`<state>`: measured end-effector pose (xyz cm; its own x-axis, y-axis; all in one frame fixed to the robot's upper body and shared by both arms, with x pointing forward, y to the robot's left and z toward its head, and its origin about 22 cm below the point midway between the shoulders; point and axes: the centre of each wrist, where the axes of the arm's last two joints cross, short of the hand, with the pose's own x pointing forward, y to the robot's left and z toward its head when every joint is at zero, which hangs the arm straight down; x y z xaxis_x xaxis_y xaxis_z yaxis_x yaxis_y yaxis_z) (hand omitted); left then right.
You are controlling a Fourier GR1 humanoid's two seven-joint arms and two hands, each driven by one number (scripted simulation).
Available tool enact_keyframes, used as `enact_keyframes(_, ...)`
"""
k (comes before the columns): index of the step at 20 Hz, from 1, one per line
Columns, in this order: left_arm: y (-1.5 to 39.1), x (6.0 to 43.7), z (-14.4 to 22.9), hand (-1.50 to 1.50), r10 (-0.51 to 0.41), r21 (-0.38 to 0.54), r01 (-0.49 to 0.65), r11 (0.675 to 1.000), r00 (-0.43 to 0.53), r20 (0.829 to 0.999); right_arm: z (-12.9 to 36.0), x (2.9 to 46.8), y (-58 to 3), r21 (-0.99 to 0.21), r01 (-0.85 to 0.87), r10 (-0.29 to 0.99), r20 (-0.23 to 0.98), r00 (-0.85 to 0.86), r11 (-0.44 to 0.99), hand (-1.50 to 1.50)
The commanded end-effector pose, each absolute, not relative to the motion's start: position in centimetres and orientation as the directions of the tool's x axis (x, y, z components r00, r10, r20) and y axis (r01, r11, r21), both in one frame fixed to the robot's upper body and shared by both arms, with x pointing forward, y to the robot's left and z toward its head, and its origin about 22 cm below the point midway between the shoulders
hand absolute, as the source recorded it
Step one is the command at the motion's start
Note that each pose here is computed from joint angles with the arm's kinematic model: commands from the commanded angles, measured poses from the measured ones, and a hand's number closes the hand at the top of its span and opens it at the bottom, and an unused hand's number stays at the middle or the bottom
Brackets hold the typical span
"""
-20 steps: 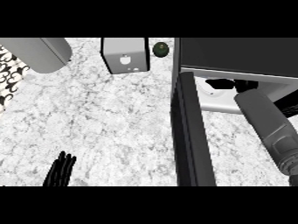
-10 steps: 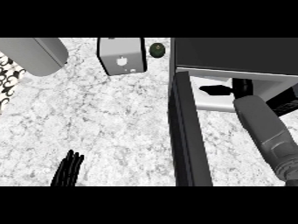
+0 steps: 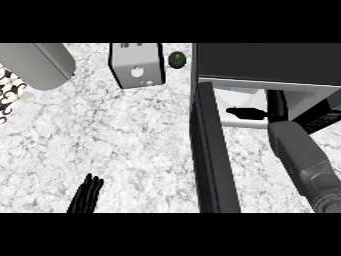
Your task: Pick up the milk, place it into the microwave and close the microwave
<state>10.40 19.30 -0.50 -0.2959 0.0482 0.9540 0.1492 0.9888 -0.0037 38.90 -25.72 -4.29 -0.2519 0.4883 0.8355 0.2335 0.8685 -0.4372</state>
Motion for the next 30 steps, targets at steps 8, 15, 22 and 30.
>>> enact_keyframes(8,17.9,12.2,1.2,-1.5,0.057,-0.008,0.172,0.985,-0.284,0.957,-10.5,32.9,-27.9,-0.27,0.092,0.284,0.927,-0.243,0.959,-1.5)
enact_keyframes(15,16.8,11.7,-0.8,-1.5,0.028,0.019,0.163,0.986,-0.283,0.959,-12.6,29.4,-30.8,-0.187,0.035,0.19,0.949,-0.25,0.982,-1.5)
enact_keyframes(22,15.2,11.4,0.7,-1.5,0.149,-0.08,0.289,0.954,-0.227,0.963,-15.1,25.6,-30.9,0.04,0.004,-0.037,0.963,-0.266,0.999,-1.5)
enact_keyframes(30,15.9,12.5,0.0,1.5,-0.047,0.11,0.318,0.942,-0.197,0.979,-15.5,21.6,-33.6,0.102,-0.016,-0.102,0.948,-0.301,0.995,-1.5)
